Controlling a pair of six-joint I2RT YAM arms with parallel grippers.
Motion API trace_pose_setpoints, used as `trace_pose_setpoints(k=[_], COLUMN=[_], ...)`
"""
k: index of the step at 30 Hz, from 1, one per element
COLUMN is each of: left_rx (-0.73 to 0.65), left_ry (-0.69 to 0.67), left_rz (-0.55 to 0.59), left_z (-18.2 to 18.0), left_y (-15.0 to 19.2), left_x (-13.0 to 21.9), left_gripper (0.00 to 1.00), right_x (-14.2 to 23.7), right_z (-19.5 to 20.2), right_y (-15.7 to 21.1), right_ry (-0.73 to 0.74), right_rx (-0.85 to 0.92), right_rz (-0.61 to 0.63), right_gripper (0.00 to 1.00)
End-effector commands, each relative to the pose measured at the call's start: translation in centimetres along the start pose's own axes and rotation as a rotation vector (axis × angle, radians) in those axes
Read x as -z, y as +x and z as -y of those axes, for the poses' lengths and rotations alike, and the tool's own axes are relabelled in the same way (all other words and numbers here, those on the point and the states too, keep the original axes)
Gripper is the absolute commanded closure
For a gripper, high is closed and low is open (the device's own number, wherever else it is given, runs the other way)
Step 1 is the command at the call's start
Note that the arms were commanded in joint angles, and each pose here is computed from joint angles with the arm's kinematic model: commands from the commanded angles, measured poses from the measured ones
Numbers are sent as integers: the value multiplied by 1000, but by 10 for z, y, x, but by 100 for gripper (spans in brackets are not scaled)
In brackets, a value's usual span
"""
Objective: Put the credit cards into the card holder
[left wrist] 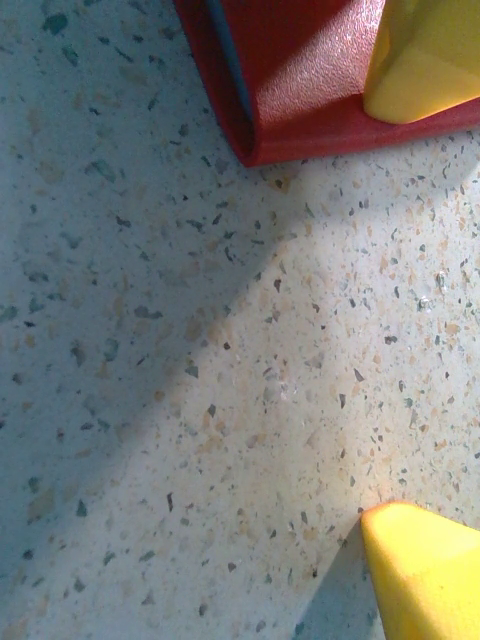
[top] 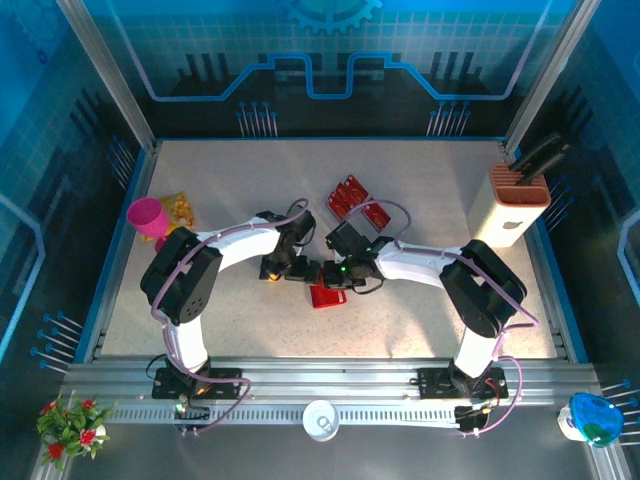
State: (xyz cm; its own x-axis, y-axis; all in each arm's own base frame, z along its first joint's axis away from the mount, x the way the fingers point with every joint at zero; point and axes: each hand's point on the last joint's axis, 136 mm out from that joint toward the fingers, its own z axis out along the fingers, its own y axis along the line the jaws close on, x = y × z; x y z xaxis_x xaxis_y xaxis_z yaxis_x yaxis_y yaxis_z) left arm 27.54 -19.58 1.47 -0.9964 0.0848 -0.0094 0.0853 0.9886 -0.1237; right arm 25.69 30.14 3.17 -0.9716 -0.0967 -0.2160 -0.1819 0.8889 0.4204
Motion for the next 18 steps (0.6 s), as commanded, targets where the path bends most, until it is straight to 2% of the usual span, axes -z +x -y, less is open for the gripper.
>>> trace_pose_setpoints(k=[1,7,13,18], left_rx=[-35,-38,-42,-49], left_ry=[7,11,36,62], left_rz=[-95,-88,-56,-23], left_z=[4,5,13,22], left_y=[20,18,10,2], left_x=[-24,-21,-4,14], left_gripper=[1,1,1,1], right_x=[-4,25,55,66], right_z=[3,-14,-15,-3], right_y=[14,-12,-25,-22], right_ry=[5,-67,-80,-30], right_rx=[-29,-45,-49,-39], right_rz=[-77,4,72,82], right_gripper=[81,68,65,64])
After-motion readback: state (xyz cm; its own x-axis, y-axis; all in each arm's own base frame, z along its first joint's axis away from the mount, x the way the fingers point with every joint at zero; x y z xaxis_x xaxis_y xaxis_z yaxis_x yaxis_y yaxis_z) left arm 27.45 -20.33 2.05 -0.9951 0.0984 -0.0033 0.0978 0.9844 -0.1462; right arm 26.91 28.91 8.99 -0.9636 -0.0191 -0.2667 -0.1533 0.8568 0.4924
